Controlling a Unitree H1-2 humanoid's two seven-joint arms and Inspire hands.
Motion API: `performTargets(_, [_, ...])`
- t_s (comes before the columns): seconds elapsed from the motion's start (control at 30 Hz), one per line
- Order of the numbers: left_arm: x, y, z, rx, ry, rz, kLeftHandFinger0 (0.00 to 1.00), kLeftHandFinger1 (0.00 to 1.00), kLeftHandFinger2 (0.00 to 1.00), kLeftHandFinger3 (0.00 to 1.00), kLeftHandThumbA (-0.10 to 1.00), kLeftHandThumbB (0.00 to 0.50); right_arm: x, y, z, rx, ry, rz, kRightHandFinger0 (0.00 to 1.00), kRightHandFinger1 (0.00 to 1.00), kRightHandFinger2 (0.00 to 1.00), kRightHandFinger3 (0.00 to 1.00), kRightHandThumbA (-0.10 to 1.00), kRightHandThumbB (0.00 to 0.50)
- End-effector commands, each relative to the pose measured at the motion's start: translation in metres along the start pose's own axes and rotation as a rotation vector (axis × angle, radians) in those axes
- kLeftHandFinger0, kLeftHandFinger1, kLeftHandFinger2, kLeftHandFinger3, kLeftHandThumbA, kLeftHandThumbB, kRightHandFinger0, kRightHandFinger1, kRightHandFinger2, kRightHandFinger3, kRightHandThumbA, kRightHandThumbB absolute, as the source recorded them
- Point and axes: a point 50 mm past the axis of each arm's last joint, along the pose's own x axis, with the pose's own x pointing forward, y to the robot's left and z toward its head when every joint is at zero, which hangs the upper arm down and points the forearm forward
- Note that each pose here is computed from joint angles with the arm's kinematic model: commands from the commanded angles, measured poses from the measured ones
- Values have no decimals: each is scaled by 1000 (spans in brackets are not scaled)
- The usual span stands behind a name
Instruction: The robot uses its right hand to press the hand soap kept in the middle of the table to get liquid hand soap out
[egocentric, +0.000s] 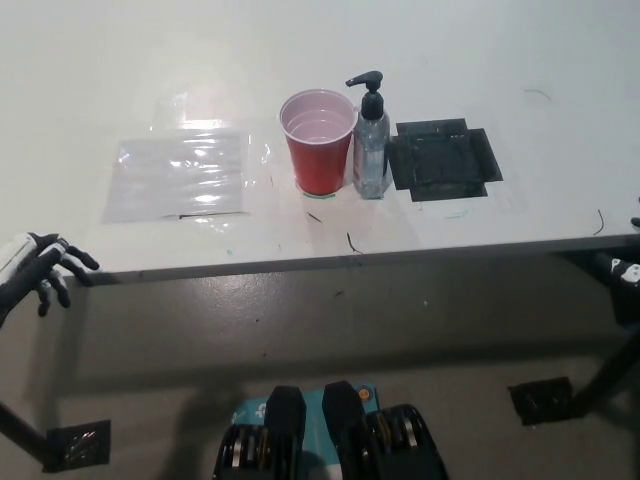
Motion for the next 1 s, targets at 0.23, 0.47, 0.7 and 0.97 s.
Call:
performTargets(0.23, [6, 16, 16, 6, -13, 23, 224, 371, 546, 776, -8, 0, 10, -17, 21, -129, 122, 160, 713, 815, 933, 1000, 451, 88])
performTargets(0.47, [5, 15, 16, 16, -2, 16, 247, 404, 585, 759, 136, 13, 10, -16, 23, -126, 119, 164, 703, 820, 951, 1000, 422, 59])
performTargets(0.7, [5, 15, 17, 43, 6, 11, 253, 408, 587, 761, 187, 8, 9, -17, 24, -126, 118, 163, 691, 807, 931, 1000, 428, 71])
performTargets(0.97, [4, 14, 14, 12, 7, 10, 212, 367, 557, 746, 176, 15, 10, -16, 24, -131, 123, 163, 715, 814, 929, 1000, 432, 71])
